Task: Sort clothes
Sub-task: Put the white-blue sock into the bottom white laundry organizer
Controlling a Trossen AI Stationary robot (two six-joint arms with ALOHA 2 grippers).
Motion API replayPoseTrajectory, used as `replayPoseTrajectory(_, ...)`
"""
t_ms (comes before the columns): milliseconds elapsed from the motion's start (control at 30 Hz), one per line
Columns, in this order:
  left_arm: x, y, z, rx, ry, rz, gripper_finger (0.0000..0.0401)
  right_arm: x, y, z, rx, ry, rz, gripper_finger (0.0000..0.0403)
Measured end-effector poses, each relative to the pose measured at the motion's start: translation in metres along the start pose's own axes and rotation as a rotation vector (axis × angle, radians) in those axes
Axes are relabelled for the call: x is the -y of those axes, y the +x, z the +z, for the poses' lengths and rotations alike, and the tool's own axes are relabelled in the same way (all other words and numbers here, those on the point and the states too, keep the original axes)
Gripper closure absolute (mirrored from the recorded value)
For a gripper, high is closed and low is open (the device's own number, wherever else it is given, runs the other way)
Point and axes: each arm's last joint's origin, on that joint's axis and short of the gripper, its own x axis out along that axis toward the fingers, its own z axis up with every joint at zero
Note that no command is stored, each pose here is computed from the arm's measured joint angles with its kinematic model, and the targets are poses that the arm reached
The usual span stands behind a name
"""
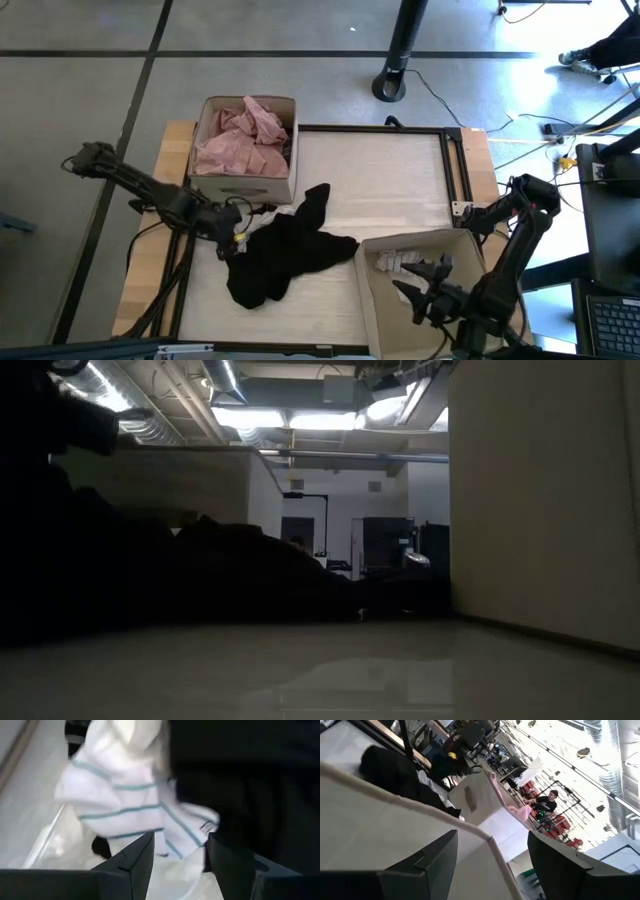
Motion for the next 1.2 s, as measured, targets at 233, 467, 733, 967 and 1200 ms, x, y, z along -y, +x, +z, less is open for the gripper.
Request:
replayPoseTrajectory(233, 0.000, 0.022, -0.003, -0.111, -0.005, 0.181, 0.0227, 0.000, 0.008, -0.003, -0.021, -0.027, -0.015, 0.0162)
replayPoseTrajectory(467, 0.000, 0.028, -0.002, -0.121, 0.075, 0.223, 0.0301, 0.001, 0.010, -0.005, -0.032, -0.046, -0.016, 0.0162)
replayPoseTrajectory(733, 0.003, 0.012, 0.005, -0.002, 0.139, 0.338, 0.0391, 0.005, 0.010, 0.007, -0.028, -0.119, -0.016, 0.0162)
replayPoseTrajectory(967, 0.032, -0.036, 0.025, 0.201, 0.229, 0.361, 0.0396, 0.025, 0.019, 0.042, -0.037, -0.243, -0.070, 0.0162)
replayPoseTrajectory(1200, 0.059, -0.082, 0.048, 0.452, 0.367, 0.327, 0.0395, 0.050, 0.069, 0.058, -0.181, -0.415, -0.009, 0.0162)
